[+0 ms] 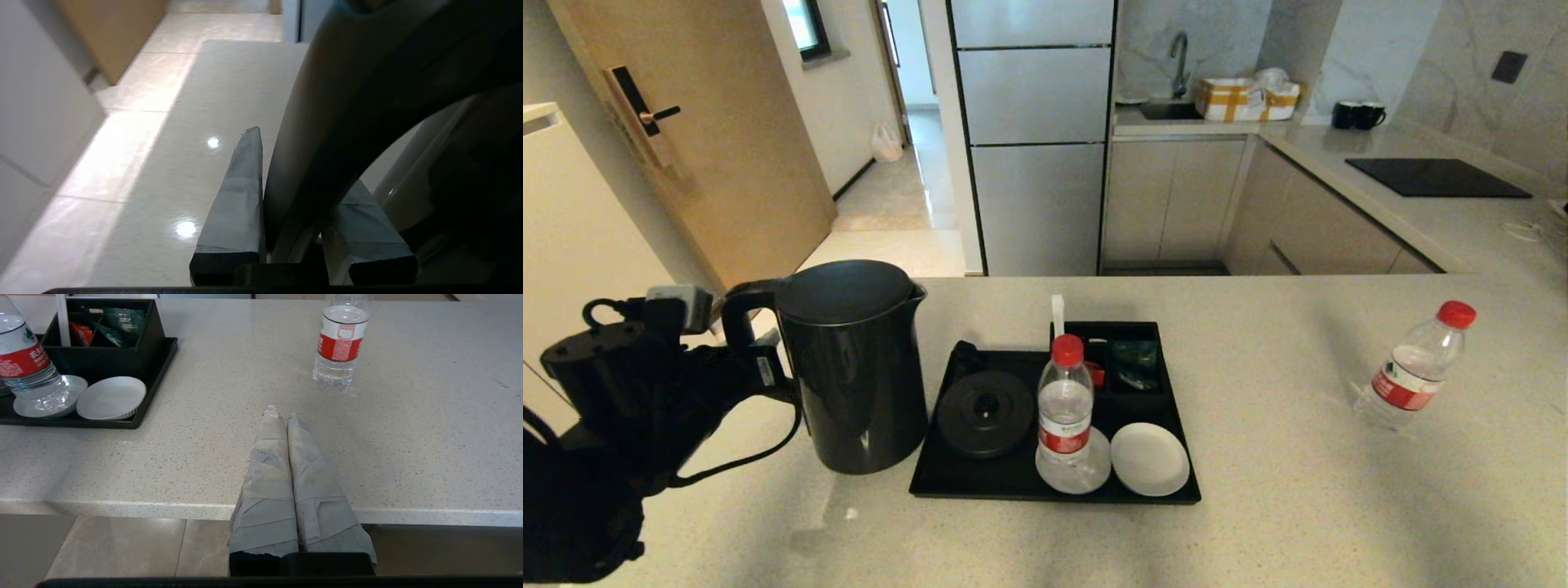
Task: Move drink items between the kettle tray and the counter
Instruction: Return the kettle to its original position
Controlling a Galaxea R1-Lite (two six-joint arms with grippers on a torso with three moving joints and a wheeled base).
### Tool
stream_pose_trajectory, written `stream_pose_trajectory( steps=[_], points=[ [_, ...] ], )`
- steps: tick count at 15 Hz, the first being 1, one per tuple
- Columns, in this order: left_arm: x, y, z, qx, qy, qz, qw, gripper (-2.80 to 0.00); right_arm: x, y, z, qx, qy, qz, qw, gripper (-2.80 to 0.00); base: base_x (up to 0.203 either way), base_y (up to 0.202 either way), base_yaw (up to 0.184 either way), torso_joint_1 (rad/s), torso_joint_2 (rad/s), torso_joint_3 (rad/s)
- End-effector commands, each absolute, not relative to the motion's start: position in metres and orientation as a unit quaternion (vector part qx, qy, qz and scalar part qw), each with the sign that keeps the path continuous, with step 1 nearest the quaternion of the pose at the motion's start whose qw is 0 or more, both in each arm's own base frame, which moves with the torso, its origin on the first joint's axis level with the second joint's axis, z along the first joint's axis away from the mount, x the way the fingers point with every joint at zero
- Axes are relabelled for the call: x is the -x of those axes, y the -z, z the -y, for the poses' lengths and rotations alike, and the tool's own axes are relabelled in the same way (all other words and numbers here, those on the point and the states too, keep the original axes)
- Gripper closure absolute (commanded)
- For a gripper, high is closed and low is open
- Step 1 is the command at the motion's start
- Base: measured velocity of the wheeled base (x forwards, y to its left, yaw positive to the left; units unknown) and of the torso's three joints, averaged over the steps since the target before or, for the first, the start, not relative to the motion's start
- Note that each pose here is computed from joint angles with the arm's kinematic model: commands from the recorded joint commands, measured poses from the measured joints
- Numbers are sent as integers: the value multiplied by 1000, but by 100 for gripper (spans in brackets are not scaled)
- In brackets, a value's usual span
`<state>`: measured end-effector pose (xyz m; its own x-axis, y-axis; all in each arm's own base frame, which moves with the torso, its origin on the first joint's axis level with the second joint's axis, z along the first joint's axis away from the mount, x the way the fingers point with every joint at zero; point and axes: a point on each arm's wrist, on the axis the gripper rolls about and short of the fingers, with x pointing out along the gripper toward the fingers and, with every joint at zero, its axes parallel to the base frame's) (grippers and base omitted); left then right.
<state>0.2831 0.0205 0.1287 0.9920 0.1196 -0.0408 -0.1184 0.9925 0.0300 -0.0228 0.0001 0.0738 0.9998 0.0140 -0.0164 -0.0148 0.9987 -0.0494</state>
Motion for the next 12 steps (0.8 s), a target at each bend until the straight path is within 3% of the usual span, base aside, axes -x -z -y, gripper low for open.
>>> stream_pose_trajectory(
  steps=[1,12],
  points=[
    [-277,-143,-14,-8,-50,6,999,0,23,-74,0,25,-8,-7,1000,0,0,0,0,0,0,0],
    [-283,-154,29,8,-18,17,1000,0,23,-74,0,25,-8,-7,1000,0,0,0,0,0,0,0]
  ],
)
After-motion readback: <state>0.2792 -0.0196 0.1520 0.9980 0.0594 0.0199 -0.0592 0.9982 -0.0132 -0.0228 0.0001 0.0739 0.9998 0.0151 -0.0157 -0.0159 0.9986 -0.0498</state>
